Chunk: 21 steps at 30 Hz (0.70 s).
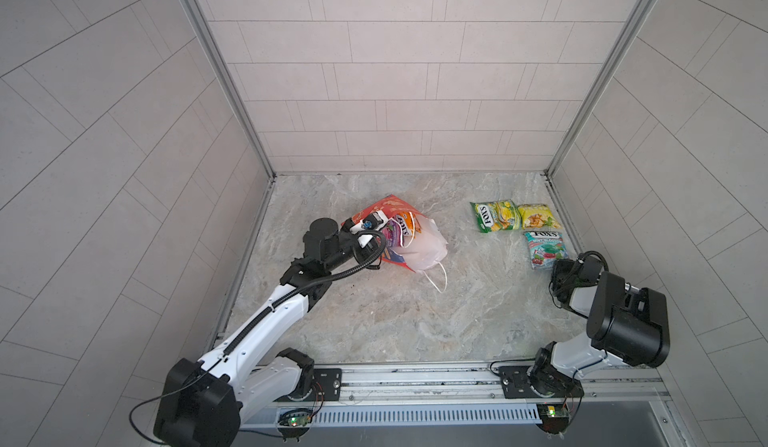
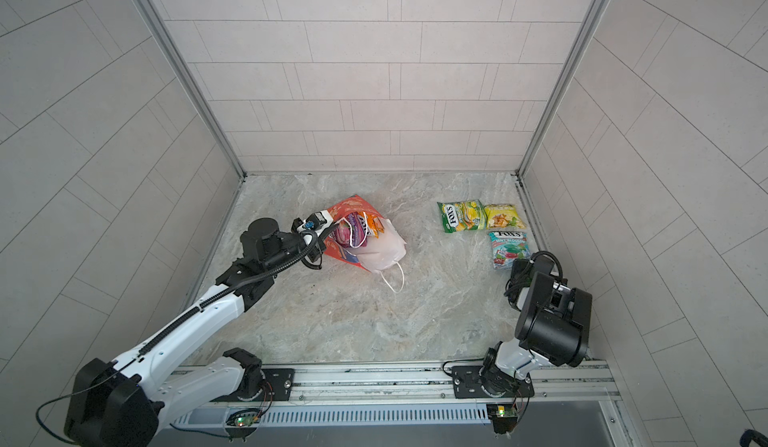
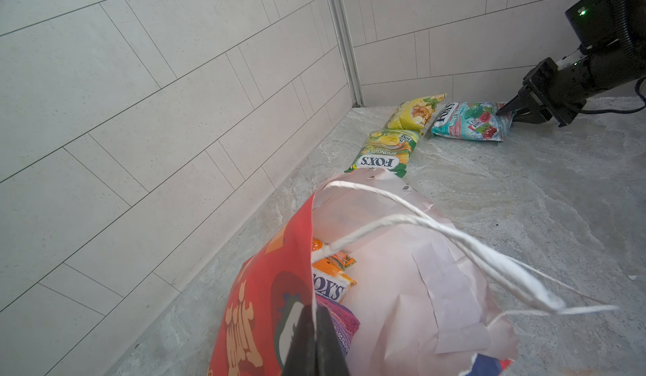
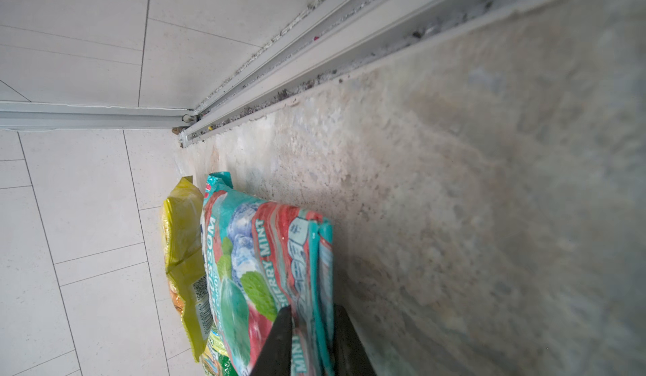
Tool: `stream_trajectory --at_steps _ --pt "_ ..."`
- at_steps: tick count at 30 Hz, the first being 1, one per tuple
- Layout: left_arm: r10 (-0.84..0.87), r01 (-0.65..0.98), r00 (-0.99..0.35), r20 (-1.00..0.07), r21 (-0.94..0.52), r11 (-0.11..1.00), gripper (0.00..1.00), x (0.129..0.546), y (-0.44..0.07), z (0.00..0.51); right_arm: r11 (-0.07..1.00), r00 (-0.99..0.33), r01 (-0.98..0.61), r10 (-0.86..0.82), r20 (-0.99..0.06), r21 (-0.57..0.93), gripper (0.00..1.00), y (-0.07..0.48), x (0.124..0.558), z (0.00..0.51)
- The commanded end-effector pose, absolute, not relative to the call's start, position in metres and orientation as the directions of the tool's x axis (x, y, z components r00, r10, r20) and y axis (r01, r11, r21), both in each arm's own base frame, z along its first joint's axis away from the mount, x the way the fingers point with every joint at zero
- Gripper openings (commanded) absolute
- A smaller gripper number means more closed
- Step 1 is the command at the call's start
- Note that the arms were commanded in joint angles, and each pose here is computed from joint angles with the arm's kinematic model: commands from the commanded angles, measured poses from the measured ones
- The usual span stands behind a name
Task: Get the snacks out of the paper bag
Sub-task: 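Lower the teal packet onto the table beside the green packet and release, then move the right gripper back to the bag's open mouth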
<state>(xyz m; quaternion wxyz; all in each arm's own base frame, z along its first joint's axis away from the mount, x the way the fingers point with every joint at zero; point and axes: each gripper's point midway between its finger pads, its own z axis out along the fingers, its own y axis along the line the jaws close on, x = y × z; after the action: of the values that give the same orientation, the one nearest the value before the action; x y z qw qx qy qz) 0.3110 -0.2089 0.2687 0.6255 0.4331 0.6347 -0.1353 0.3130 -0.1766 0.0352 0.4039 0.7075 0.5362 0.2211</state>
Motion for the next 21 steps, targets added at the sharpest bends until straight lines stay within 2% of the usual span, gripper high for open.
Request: stream_trajectory --at_steps 1,7,9,11,14,17,21 --pt "0.34 0.712 0.218 -0.915 0.387 0.586 0.0 0.31 -0.212 0.286 -0.093 0.329 0.57 0.936 -0.124 0.817 0.32 -0.182 0.319 0.044" --pt "0.339 0.711 0.218 -0.915 0.387 0.588 0.0 0.31 -0.212 0.286 -0.033 0.295 0.6 0.938 -0.182 0.8 0.4 -0.188 0.323 0.06" --pt "0.337 0.712 0.22 -0.915 0.387 0.586 0.0 0.309 -0.213 0.287 -0.024 0.271 0.62 0.944 -0.186 0.784 0.46 -0.185 0.321 0.061" --pt "0.336 0.713 0.219 -0.916 0.385 0.585 0.0 0.309 -0.213 0.287 -0.055 0.283 0.633 0.945 -0.165 0.772 0.52 -0.182 0.314 0.059" --pt "0.334 0.715 0.219 -0.917 0.384 0.584 0.0 0.309 -0.213 0.287 -0.082 0.301 0.649 0.941 -0.156 0.757 0.53 -0.178 0.304 0.061" --pt "0.333 0.715 0.219 -0.917 0.383 0.584 0.0 0.308 -0.213 0.288 -0.075 0.328 0.666 0.923 -0.201 0.742 0.6 -0.18 0.289 0.077" --pt "0.321 0.721 0.224 -0.92 0.378 0.581 0.0 0.306 -0.214 0.292 0.075 0.331 0.61 0.88 -0.34 0.789 0.61 -0.189 0.286 0.135"
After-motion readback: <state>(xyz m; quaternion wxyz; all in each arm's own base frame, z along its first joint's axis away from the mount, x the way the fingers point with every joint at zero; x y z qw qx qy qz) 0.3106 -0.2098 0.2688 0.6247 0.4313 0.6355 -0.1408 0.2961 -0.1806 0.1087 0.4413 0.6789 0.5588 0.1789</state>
